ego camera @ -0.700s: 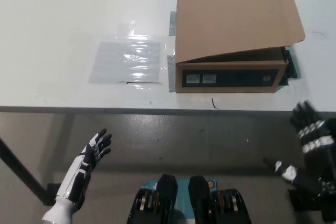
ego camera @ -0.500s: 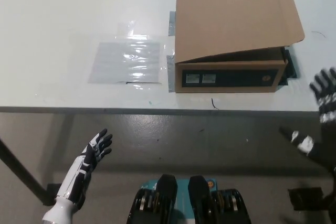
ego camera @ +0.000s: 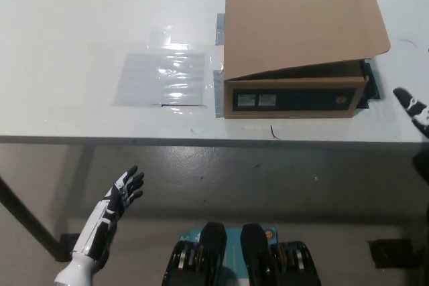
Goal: A small storage box is placed at the center of the table and the robot uses its right hand to slide under its lid and push it upwards to open it
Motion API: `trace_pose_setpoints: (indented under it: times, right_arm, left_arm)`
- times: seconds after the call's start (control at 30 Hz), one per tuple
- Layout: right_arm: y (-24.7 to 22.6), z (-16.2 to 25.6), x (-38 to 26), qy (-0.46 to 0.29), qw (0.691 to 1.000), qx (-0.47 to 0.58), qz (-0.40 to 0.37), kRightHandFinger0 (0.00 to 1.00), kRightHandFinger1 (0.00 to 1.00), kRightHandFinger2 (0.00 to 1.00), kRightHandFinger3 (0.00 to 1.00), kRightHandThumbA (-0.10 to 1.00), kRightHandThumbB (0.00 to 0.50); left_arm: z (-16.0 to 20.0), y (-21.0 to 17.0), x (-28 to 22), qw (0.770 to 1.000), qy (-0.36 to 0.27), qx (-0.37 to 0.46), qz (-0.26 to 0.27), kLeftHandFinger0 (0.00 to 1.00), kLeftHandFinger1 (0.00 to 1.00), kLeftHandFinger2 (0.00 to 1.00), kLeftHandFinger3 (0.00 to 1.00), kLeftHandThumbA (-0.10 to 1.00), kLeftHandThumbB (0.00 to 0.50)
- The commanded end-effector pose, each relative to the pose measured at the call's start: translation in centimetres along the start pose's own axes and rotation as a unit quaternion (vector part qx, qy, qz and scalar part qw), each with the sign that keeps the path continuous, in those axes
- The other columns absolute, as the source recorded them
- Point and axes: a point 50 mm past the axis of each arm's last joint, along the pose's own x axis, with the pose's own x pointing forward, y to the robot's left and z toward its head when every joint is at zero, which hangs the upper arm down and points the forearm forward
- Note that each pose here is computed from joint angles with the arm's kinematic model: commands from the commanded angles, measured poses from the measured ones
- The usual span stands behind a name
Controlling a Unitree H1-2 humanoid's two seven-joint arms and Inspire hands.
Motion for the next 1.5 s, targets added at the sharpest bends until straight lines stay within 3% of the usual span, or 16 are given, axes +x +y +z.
trace_pose_setpoints:
  times: [0.0, 0.2, 0.33, 0.37, 0.4, 0.47, 0.8, 1.1, 1.47]
  right_arm:
    - [0.5, 0.4, 2.9, -0.019, 0.997, 0.066, -0.025, 1.00, 1.00, 1.00, 1.00, 1.00, 0.294]
    - [0.6, -0.5, 4.9, -0.004, 0.989, 0.141, -0.032, 1.00, 1.00, 1.00, 1.00, 1.00, 0.279]
    - [0.8, -1.5, 5.9, 0.013, 0.981, 0.185, -0.049, 1.00, 1.00, 1.00, 1.00, 1.00, 0.310]
    - [0.8, -1.5, 6.0, 0.014, 0.981, 0.187, -0.050, 1.00, 1.00, 1.00, 1.00, 1.00, 0.284]
    - [1.0, -1.9, 6.3, 0.018, 0.979, 0.194, -0.053, 1.00, 1.00, 1.00, 1.00, 1.00, 0.308]
    - [1.2, -2.3, 6.6, 0.023, 0.976, 0.209, -0.054, 1.00, 1.00, 1.00, 1.00, 1.00, 0.300]
    - [1.8, -3.6, 7.2, 0.045, 0.964, 0.251, -0.077, 1.00, 1.00, 1.00, 1.00, 1.00, 0.288]
    - [1.6, -5.0, 7.5, 0.066, 0.953, 0.279, -0.093, 1.00, 1.00, 1.00, 1.00, 1.00, 0.311]
    - [1.8, -6.2, 7.2, 0.082, 0.946, 0.296, -0.103, 1.00, 1.00, 1.00, 1.00, 1.00, 0.293]
  left_arm:
    - [0.9, 0.3, 0.5, 1.000, -0.028, 0.009, -0.006, 1.00, 1.00, 1.00, 1.00, 1.00, 0.315]
    - [0.8, 0.2, 0.6, 1.000, -0.029, 0.009, -0.006, 1.00, 1.00, 1.00, 1.00, 1.00, 0.312]
    - [0.8, 0.2, 0.6, 1.000, -0.027, 0.011, -0.009, 1.00, 1.00, 1.00, 1.00, 1.00, 0.314]
    - [0.8, 0.2, 0.6, 1.000, -0.027, 0.011, -0.009, 1.00, 1.00, 1.00, 1.00, 1.00, 0.314]
    - [0.8, 0.2, 0.6, 1.000, -0.028, 0.010, -0.009, 1.00, 1.00, 1.00, 1.00, 1.00, 0.312]
    - [1.0, 0.1, 0.6, 1.000, -0.028, 0.009, -0.009, 1.00, 1.00, 1.00, 1.00, 1.00, 0.310]
    - [0.9, 0.2, 0.7, 0.999, -0.028, 0.013, -0.011, 1.00, 1.00, 1.00, 1.00, 1.00, 0.316]
    - [1.0, 0.2, 0.7, 1.000, -0.025, 0.013, -0.013, 1.00, 1.00, 1.00, 1.00, 1.00, 0.316]
    - [0.9, 0.3, 0.7, 1.000, -0.025, 0.012, -0.013, 1.00, 1.00, 1.00, 1.00, 1.00, 0.309]
